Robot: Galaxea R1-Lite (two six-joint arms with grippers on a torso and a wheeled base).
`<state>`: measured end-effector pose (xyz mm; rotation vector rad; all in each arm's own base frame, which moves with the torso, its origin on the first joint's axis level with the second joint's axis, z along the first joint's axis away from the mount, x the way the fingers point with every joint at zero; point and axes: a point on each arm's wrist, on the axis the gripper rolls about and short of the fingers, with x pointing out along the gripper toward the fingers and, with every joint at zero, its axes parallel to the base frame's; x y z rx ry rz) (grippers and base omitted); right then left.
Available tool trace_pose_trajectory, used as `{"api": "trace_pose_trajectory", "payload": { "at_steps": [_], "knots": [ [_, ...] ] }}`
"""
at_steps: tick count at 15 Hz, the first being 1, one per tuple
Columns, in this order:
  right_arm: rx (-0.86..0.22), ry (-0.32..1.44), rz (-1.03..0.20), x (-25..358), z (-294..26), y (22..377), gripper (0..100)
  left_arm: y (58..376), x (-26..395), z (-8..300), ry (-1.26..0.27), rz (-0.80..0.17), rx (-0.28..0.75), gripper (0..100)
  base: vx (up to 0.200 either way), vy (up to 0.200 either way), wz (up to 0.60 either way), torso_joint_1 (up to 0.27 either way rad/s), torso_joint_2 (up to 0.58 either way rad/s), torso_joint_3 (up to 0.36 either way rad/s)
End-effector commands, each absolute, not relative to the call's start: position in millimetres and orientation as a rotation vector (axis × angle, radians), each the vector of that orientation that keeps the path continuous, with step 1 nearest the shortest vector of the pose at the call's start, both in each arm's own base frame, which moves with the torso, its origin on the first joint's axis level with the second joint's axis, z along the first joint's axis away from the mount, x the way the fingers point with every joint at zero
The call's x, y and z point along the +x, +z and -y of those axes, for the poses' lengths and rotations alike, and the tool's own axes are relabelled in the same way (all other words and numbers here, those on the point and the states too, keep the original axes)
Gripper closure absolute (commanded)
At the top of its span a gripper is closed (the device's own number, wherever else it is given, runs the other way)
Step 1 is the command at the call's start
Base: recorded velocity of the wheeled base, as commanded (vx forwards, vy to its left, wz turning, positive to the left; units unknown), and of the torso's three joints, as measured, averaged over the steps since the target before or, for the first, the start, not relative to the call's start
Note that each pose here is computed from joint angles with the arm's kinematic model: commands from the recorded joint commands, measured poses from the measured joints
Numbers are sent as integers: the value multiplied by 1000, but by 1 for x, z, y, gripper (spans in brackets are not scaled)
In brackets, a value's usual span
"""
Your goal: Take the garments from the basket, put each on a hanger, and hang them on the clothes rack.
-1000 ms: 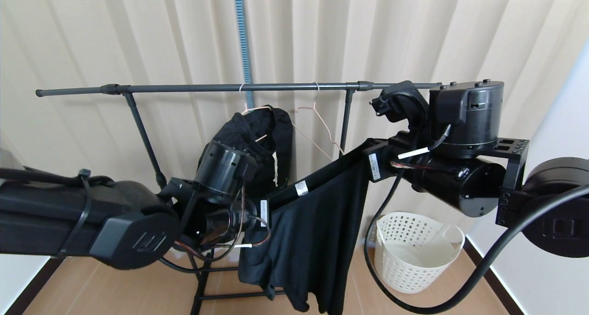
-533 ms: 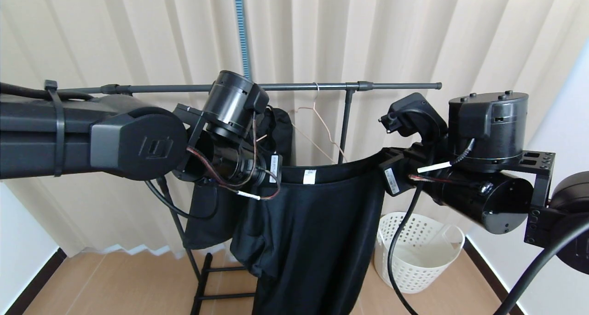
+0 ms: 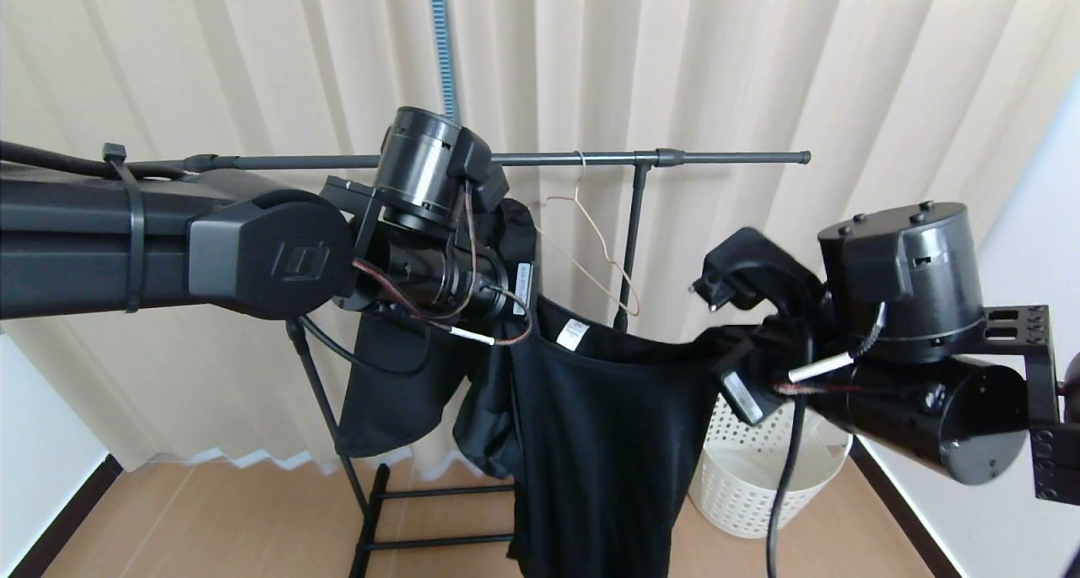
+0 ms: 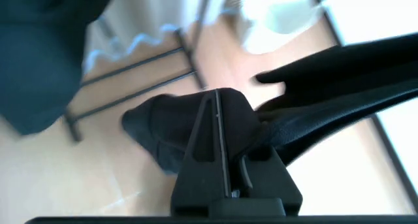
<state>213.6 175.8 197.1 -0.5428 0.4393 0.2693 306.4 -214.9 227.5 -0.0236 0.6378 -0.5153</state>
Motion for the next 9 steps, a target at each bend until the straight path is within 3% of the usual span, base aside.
{"api": "trace_pose_trajectory", "payload": {
  "at_steps": [1, 2, 5, 9],
  "knots": [
    [-570, 377, -428, 184, -179, 210, 100, 234, 310, 212, -531, -604, -28, 100, 0, 0, 0, 0, 0, 0],
    [-592, 490, -431, 164, -188, 211, 100, 240, 312, 213, -582, -576, -44, 100, 0, 0, 0, 0, 0, 0],
    [-560, 588, -434, 143, -211, 207, 100, 254, 312, 216, -679, -518, -80, 100, 0, 0, 0, 0, 0, 0],
    [-319, 601, -483, 144, -257, 209, 100, 266, 310, 221, -760, -478, -105, 100, 0, 0, 0, 0, 0, 0]
  ]
}}
